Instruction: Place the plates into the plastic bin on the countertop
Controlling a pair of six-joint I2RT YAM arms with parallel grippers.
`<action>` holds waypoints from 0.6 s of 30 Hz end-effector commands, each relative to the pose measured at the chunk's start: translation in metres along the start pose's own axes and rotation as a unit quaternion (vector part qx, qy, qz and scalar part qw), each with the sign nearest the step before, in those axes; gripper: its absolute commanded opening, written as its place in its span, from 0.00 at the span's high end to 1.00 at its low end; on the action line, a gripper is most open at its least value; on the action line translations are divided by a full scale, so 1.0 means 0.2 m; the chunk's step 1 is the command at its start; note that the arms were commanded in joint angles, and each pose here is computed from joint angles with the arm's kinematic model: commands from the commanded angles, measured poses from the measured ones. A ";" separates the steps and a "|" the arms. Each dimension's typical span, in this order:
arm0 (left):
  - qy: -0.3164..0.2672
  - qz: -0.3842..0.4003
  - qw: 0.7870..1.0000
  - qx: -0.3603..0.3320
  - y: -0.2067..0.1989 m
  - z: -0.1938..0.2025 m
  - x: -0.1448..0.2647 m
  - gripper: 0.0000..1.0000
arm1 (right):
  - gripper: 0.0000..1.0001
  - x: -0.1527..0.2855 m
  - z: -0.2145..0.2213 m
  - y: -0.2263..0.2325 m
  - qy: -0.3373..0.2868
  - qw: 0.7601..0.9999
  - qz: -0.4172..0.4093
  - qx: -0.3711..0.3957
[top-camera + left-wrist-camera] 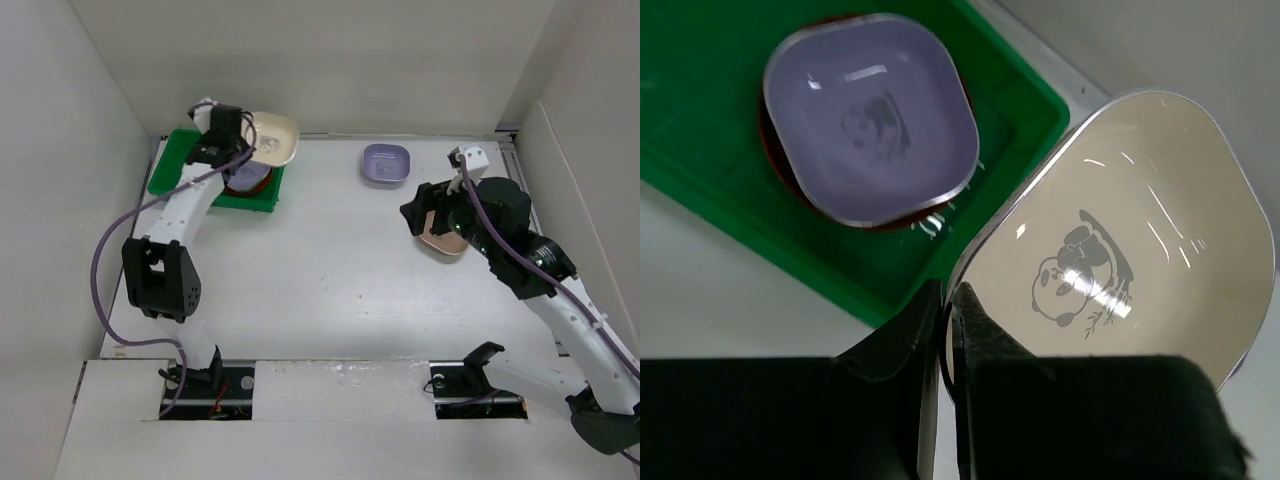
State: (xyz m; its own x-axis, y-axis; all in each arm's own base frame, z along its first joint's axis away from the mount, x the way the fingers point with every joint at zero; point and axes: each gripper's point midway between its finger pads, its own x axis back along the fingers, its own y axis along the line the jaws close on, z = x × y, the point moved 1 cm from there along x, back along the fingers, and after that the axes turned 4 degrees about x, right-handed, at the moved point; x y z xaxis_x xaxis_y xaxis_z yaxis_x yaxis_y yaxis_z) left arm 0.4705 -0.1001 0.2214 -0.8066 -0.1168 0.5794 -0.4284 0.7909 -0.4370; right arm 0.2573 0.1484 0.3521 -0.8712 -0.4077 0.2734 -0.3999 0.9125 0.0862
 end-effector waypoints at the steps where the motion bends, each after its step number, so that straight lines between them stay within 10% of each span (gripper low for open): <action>1: 0.004 -0.011 0.999 0.040 0.06 -0.21 -0.06 1.00 | 0.20 -0.05 -0.05 0.06 -0.029 0.999 -0.029 0.008; 18: 0.007 -0.118 0.958 0.260 0.37 -0.31 -0.33 1.00 | 0.20 -0.15 0.06 0.11 -0.003 0.998 -0.066 0.008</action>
State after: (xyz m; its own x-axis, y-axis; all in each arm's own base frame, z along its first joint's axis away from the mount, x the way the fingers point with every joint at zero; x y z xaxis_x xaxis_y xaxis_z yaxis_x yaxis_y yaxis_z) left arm 0.5261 0.0068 0.1573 -0.6127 -0.2466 0.7509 -0.7579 0.4529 -0.4696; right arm 0.2687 0.1750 0.3168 -0.8054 -0.4939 0.3278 -0.4886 0.8662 0.1047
